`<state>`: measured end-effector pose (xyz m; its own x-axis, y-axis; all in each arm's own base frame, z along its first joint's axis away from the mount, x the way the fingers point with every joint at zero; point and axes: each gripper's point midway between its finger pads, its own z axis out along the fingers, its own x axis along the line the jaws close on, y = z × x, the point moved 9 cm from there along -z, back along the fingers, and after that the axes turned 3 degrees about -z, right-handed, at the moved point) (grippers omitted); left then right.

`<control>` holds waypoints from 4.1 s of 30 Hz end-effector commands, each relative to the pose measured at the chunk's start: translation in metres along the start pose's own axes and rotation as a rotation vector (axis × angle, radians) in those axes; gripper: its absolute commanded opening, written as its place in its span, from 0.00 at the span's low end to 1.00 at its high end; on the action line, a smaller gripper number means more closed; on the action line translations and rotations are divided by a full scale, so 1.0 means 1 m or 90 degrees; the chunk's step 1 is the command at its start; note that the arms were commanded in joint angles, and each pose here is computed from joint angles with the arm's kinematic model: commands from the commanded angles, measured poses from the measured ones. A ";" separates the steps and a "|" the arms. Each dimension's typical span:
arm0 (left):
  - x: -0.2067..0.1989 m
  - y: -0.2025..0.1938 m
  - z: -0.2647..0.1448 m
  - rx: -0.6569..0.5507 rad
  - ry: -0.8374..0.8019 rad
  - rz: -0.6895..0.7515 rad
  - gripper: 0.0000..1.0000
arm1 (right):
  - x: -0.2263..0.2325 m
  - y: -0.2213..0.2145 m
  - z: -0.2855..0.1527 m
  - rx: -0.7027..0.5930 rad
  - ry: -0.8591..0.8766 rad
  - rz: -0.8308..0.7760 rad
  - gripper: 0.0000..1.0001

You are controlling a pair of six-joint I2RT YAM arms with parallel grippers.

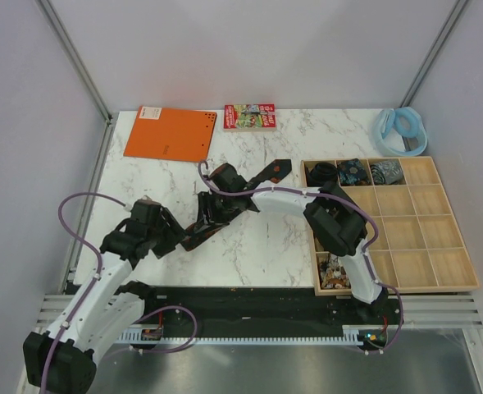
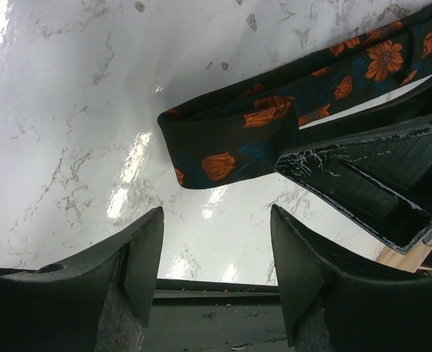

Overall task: Roll the ties
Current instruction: Roll the tie at the center of the board.

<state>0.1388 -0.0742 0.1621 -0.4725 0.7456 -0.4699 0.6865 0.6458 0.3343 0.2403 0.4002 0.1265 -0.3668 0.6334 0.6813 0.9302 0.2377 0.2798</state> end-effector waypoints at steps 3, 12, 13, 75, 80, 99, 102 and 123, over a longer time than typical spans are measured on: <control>-0.004 0.000 0.002 -0.001 -0.032 -0.017 0.65 | 0.011 0.004 0.006 -0.003 0.036 -0.024 0.49; -0.002 -0.003 0.009 0.002 -0.037 -0.022 0.65 | 0.005 0.001 0.012 -0.008 0.052 -0.014 0.40; -0.001 -0.003 0.009 0.001 -0.035 -0.022 0.65 | 0.005 0.000 0.013 -0.006 0.053 -0.013 0.39; 0.037 -0.026 0.071 -0.018 0.016 -0.097 0.41 | -0.054 -0.035 0.031 -0.014 0.087 0.073 0.00; 0.035 -0.025 0.073 -0.012 0.009 -0.081 0.25 | -0.055 -0.037 0.033 -0.011 0.091 0.077 0.00; 0.011 -0.011 0.032 0.017 -0.008 -0.013 0.02 | 0.004 0.019 -0.064 -0.119 0.025 0.002 0.48; 0.009 -0.011 0.029 0.028 -0.013 -0.019 0.02 | 0.012 0.015 -0.071 -0.133 0.023 0.000 0.36; 0.003 -0.012 0.016 0.037 -0.038 -0.028 0.02 | 0.004 -0.017 0.024 -0.055 0.029 0.030 0.17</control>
<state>0.1341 -0.0794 0.1278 -0.5077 0.7050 -0.4952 0.6908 0.6766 0.2550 0.2127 0.4055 0.1053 -0.3218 0.6406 0.6972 0.9454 0.1772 0.2736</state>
